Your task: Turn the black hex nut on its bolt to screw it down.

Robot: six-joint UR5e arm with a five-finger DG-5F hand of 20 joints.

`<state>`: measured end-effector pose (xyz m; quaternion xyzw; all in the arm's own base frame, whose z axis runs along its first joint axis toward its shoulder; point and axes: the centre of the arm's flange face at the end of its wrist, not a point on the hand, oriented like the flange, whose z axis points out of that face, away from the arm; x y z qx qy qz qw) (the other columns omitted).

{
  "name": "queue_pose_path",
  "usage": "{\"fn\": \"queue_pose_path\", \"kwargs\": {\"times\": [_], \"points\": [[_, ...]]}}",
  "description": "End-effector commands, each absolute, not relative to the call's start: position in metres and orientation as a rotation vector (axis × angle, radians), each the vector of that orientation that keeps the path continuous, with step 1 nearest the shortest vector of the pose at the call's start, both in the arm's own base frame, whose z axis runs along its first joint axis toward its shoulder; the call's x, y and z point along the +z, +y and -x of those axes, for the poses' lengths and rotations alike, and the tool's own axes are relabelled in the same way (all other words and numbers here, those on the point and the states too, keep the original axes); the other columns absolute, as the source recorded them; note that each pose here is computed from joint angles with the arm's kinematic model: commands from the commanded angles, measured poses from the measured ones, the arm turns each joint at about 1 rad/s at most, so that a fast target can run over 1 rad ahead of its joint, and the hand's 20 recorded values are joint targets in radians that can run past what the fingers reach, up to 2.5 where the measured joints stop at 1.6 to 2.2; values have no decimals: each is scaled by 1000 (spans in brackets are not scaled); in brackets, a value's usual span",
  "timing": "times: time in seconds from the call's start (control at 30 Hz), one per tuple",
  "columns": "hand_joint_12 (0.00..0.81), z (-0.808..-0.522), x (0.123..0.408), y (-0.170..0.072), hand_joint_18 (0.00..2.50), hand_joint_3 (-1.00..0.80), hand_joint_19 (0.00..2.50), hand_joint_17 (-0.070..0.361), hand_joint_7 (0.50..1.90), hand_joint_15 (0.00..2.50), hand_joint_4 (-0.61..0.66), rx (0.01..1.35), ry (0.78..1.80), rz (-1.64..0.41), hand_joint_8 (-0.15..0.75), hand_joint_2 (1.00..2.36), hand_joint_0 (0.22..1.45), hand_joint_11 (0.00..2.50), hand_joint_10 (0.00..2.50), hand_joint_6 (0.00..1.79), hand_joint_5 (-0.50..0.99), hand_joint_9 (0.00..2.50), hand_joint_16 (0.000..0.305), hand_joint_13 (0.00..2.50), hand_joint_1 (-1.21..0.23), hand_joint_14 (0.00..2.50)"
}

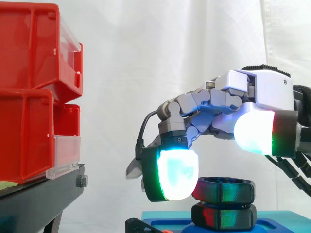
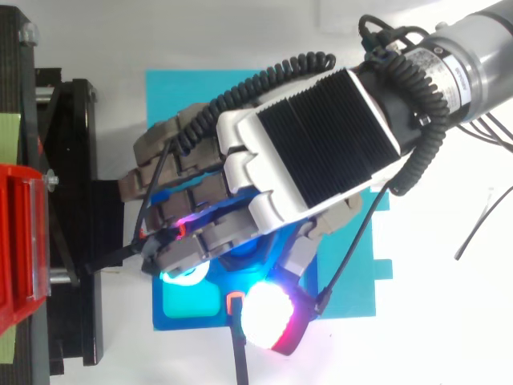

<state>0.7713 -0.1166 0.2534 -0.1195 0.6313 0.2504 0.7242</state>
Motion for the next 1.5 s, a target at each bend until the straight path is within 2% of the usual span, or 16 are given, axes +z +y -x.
{"fn": "queue_pose_path", "kwargs": {"times": [0.0, 0.2, 0.53, 0.7, 0.97, 1.0, 1.13, 1.3, 1.47], "points": [[338, -768, 253, -129, 592, -500, 436, 108, 1280, 167, -15, 551, 1393, 269, 235, 1000, 480, 156, 7, 505, 22, 886, 48, 708, -238, 7], [338, -763, 254, -149, 591, -500, 434, 107, 1271, 171, -12, 546, 1387, 279, 235, 1000, 480, 152, 8, 505, 22, 887, 48, 711, -238, 7], [338, -745, 253, -204, 595, -500, 433, 107, 1259, 167, -12, 540, 1387, 305, 236, 1000, 480, 151, 7, 505, 20, 885, 48, 710, -238, 9], [338, -741, 256, -217, 595, -500, 433, 108, 1251, 168, -16, 543, 1369, 321, 234, 1000, 480, 152, 7, 505, 19, 887, 48, 711, -238, 7], [338, -752, 273, -206, 593, -500, 432, 108, 1162, 171, 17, 575, 1334, 322, 236, 1000, 479, 149, 7, 505, 5, 875, 48, 711, -237, 8], [338, -758, 276, -193, 596, -500, 433, 108, 1156, 167, 16, 578, 1325, 322, 235, 1000, 479, 149, 7, 505, 4, 875, 48, 711, -236, 7], [338, -764, 277, -178, 596, -500, 432, 109, 1101, 167, 27, 575, 1321, 305, 234, 1000, 479, 142, 7, 505, -2, 872, 48, 709, -236, 7], [337, -770, 276, -159, 593, -500, 432, 108, 967, 169, 75, 576, 1324, 298, 230, 1000, 478, 130, 6, 505, -18, 870, 48, 710, -236, 7], [337, -771, 272, -144, 593, -500, 432, 109, 874, 161, 95, 581, 1359, 282, 222, 1000, 478, 88, 4, 504, -25, 861, 48, 708, -237, 7]]}}
